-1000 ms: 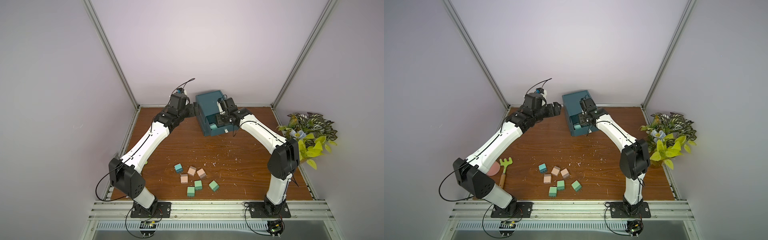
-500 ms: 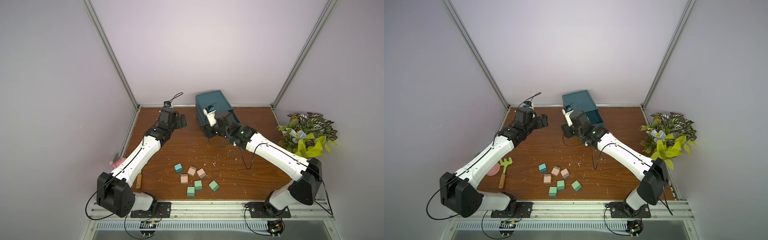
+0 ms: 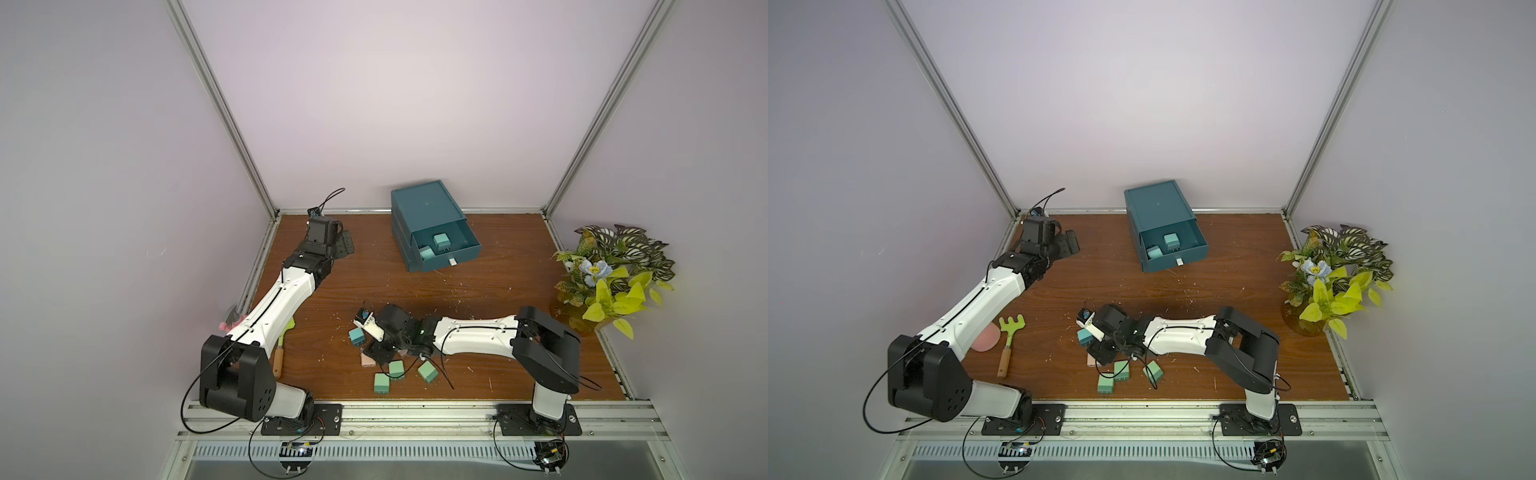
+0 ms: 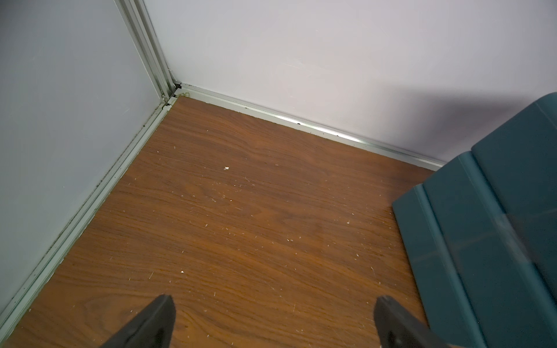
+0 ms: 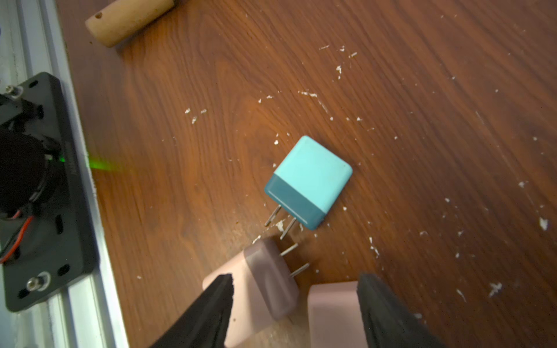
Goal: Place the plugs into the drawer by color
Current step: Pick up the plug from the center of the board.
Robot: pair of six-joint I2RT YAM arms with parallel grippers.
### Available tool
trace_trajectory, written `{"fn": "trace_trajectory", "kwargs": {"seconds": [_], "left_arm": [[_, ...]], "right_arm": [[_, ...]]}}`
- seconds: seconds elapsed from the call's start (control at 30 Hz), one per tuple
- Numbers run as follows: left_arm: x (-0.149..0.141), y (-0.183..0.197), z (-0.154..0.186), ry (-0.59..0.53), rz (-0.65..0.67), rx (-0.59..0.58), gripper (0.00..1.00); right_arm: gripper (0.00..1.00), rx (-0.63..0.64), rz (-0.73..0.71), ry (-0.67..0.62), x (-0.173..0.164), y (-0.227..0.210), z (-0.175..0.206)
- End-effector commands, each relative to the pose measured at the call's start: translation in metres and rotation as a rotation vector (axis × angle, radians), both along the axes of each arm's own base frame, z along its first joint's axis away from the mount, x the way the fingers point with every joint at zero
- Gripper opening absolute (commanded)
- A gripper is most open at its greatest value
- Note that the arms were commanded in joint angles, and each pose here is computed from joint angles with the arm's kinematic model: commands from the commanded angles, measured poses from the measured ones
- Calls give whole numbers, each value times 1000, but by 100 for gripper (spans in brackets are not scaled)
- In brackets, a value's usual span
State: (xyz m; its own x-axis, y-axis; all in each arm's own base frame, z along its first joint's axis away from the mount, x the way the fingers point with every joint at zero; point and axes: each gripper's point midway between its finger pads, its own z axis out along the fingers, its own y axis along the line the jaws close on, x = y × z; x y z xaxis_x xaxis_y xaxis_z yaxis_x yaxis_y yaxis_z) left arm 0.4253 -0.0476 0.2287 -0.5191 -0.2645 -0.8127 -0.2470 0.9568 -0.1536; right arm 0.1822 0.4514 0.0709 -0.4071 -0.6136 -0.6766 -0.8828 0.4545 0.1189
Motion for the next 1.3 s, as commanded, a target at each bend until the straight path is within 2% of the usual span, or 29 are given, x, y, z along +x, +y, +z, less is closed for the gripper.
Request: {"fn": "trace_trajectory", "kwargs": {"seconds": [0.0, 0.53, 0.7, 0.83, 1.0, 1.13, 1.27], "left_arm": [[-3, 3, -6, 9, 9, -11, 99], [-5, 3, -9, 16, 2, -4, 99], [-5, 1, -9, 16, -6, -11, 99], [-5, 0, -7, 11, -13, -13, 99], [-4, 0, -2, -3, -13, -10, 99], [-3, -3, 3, -16, -31, -21, 99], [3, -17, 19, -39, -95, -64, 99]], "right_arm": [[72, 88, 7, -51, 13, 26, 24], [72, 0, 7, 17, 21, 56, -17], [65, -15, -4, 8, 26, 59, -18], [54, -13, -15, 0, 29, 61, -14], [41, 10, -38, -10, 33, 62, 3], [37, 49, -65, -33, 40, 61, 36], [36, 129, -129, -69, 62, 45, 86]]}}
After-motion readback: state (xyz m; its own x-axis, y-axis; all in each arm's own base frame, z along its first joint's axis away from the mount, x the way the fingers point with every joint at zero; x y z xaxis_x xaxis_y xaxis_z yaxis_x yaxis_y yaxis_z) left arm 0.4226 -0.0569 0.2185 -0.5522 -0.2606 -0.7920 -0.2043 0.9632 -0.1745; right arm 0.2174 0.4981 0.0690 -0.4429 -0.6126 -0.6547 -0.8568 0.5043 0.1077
